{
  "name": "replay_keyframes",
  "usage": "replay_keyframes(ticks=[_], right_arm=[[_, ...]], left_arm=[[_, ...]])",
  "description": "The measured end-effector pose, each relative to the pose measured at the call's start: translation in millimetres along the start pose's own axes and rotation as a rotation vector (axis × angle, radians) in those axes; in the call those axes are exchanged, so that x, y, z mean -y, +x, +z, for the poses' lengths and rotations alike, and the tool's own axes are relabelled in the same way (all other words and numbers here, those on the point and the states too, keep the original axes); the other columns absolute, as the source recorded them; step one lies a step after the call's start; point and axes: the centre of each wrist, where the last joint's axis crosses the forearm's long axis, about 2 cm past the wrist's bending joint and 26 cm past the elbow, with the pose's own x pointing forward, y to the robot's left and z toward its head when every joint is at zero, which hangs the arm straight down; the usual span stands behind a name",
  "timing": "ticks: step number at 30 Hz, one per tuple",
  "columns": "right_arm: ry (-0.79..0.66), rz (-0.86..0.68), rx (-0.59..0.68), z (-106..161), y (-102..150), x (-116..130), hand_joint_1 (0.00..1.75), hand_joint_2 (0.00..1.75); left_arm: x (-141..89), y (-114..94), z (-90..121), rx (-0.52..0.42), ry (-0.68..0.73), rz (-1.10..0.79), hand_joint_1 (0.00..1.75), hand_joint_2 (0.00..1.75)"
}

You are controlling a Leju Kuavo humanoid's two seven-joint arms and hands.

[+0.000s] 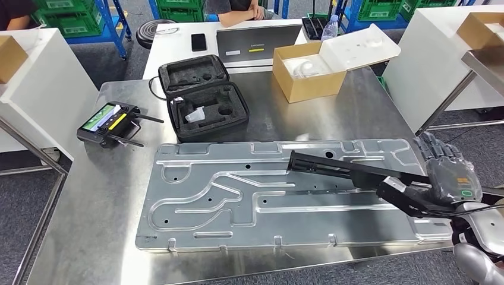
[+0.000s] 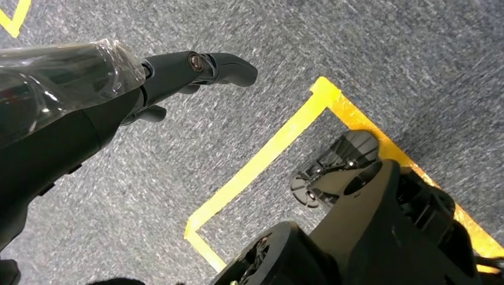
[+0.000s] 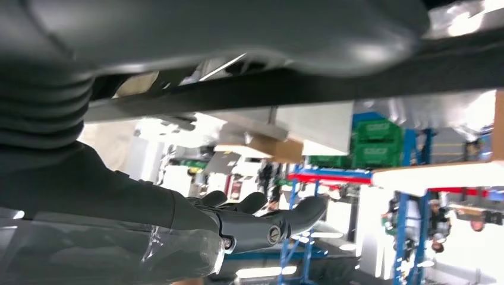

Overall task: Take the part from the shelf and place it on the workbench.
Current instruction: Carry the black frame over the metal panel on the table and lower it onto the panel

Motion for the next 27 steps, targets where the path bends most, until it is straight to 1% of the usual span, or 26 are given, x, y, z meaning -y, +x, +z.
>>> replay_keyframes(ticks=[4, 13, 27], right_arm=[[-0.016, -0.027, 0.011, 0.8, 4.2, 1.8, 0.0, 0.0], [-0.07, -0.08, 0.077, 5.9, 24.8, 13.4, 0.0, 0.0], [-0.088, -0.115, 0.097, 11.1, 32.5, 16.9, 0.0, 0.0]], left_arm=[[1.7, -2.1, 1.0, -0.005, -0.004, -0.002, 0.0, 0.0], [2.8, -2.6, 1.5, -0.011, -0.002, 0.0, 0.0, 0.0], [5.4, -5.8, 3.0, -0.02, -0.004, -0.007, 0.0, 0.0]])
